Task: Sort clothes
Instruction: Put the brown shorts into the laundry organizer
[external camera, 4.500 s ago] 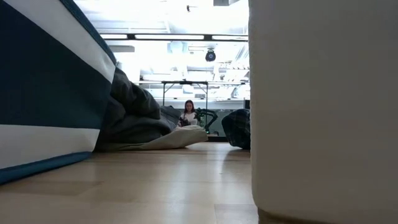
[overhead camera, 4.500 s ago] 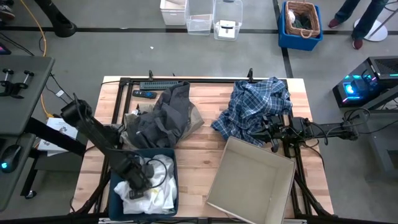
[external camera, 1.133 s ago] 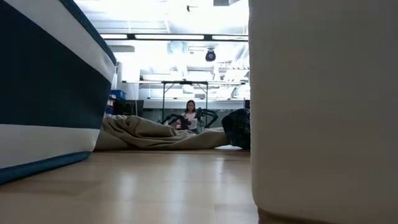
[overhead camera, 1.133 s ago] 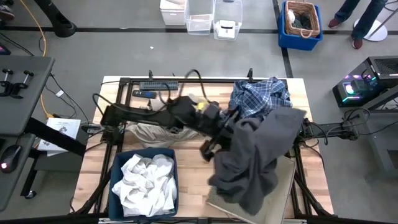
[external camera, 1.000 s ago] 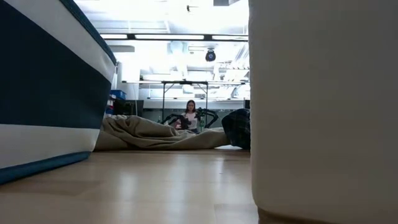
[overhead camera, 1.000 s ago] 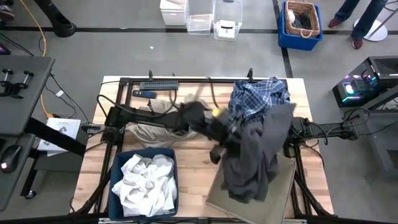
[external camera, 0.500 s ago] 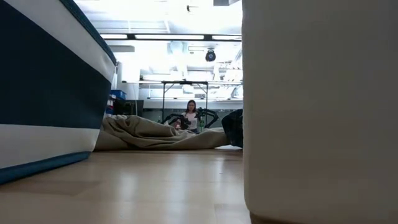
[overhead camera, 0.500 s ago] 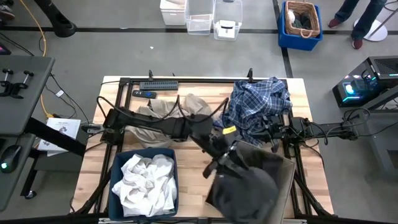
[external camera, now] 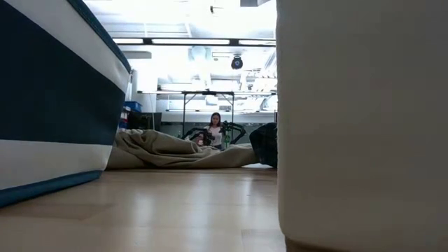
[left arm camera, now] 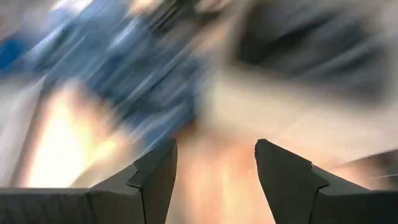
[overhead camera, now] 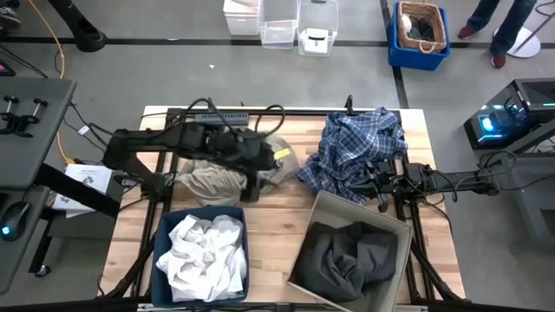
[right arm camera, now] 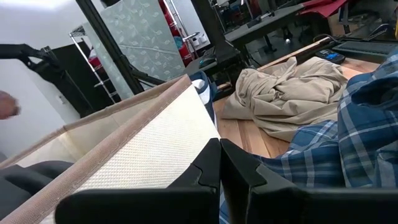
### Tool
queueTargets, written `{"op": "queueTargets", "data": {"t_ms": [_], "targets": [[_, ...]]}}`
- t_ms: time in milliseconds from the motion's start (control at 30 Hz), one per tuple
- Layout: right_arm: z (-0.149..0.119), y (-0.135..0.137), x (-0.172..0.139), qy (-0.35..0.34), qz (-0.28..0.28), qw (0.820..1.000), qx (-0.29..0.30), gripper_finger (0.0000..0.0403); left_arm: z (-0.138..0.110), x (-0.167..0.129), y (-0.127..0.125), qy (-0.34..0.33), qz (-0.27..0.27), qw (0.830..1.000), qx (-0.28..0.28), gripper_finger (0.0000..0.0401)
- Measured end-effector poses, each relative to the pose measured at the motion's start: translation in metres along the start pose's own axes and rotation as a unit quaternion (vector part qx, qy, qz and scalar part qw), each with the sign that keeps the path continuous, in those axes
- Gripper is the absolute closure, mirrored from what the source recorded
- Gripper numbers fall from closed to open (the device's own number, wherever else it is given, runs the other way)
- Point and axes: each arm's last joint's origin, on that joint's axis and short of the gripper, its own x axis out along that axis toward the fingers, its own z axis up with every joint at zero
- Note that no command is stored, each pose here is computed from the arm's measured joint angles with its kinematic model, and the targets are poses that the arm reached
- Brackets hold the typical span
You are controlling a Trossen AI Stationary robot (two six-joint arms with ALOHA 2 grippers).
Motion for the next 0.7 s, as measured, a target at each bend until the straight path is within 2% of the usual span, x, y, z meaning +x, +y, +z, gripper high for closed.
{"op": "queueTargets", "data": {"t_ms": [67,167,233,367,500,700], "targets": [[0.000,0.000,0.000,0.000,0.000,1.000,0.000,0.0402,-0.028,0.009,0.008,0.065,0.074,0.995,-0.018,0.0195],[0.000,0.000,0.000,0.000,0.000,1.000,0.000,0.0402,-0.073,0.029,0.022,0.139,0.118,0.979,-0.086,0.0194],[0.000,0.000,0.000,0.000,0.000,1.000,0.000,0.0402,-0.105,0.051,0.033,0.201,0.099,0.965,-0.138,0.0194],[0.000,0.000,0.000,0.000,0.000,1.000,0.000,0.0402,-0.161,0.086,0.056,0.313,0.062,0.914,-0.252,0.0194],[0.000,0.000,0.000,0.000,0.000,1.000,0.000,0.0402,-0.192,0.105,0.070,0.365,0.086,0.885,-0.277,0.0194],[0.000,0.000,0.000,0.000,0.000,1.000,0.000,0.0402,-0.211,0.134,0.080,0.376,0.104,0.879,-0.273,0.0194]]}}
